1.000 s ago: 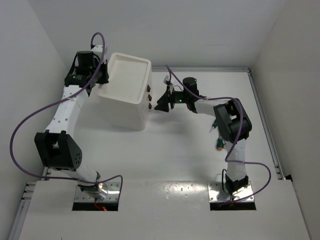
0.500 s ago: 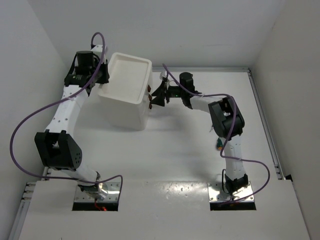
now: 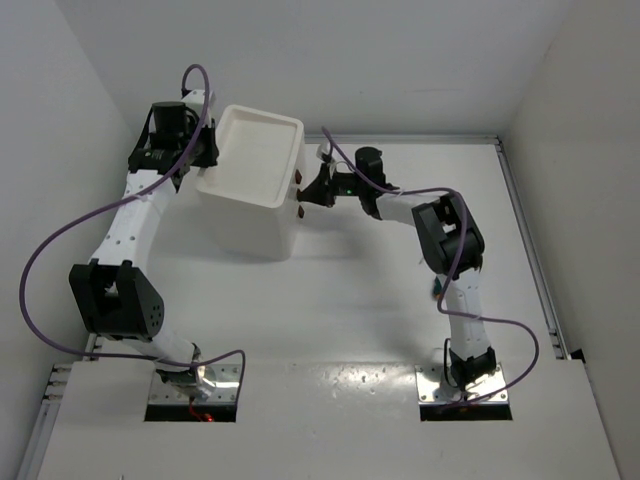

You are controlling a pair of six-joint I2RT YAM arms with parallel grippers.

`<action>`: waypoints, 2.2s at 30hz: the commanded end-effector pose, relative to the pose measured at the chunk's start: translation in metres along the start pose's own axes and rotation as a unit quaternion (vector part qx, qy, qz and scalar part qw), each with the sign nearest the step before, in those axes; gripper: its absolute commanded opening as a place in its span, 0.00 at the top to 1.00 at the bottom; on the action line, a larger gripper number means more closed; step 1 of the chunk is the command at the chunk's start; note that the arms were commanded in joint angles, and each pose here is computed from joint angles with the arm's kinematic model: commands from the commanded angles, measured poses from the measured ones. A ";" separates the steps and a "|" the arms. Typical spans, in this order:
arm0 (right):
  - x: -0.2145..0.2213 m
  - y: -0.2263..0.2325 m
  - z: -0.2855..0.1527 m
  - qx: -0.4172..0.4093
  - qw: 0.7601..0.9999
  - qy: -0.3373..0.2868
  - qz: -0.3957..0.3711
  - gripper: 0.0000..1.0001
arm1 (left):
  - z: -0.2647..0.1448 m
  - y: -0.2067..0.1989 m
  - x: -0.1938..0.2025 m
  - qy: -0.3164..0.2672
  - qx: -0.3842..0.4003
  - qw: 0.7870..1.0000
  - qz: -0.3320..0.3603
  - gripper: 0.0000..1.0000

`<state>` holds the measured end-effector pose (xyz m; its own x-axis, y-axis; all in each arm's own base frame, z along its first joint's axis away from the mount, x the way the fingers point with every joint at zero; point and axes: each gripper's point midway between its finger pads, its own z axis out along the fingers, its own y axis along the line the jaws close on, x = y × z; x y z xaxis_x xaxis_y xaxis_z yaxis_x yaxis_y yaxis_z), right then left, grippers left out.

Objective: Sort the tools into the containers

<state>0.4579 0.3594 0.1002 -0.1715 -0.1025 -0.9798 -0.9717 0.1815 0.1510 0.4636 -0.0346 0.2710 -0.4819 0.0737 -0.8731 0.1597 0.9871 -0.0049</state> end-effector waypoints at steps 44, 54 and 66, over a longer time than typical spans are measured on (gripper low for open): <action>0.015 0.004 -0.171 0.154 0.985 0.054 0.049 0.82 | 0.012 0.011 0.040 0.057 -0.029 0.995 -0.076 1.00; -0.001 0.014 -0.224 0.218 0.968 0.106 0.062 0.43 | 0.010 0.011 0.032 0.048 -0.027 0.996 -0.071 0.36; 0.036 0.079 -0.333 0.310 0.883 0.316 0.156 0.50 | -0.015 -0.004 -0.001 -0.010 -0.009 0.999 -0.038 0.23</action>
<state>0.3657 0.0681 0.1284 -0.5904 -0.3511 -0.7267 -0.6229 0.7708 0.1337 0.4625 -0.0281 0.2571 -0.5192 -0.0370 -0.8539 0.0721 0.9936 -0.0869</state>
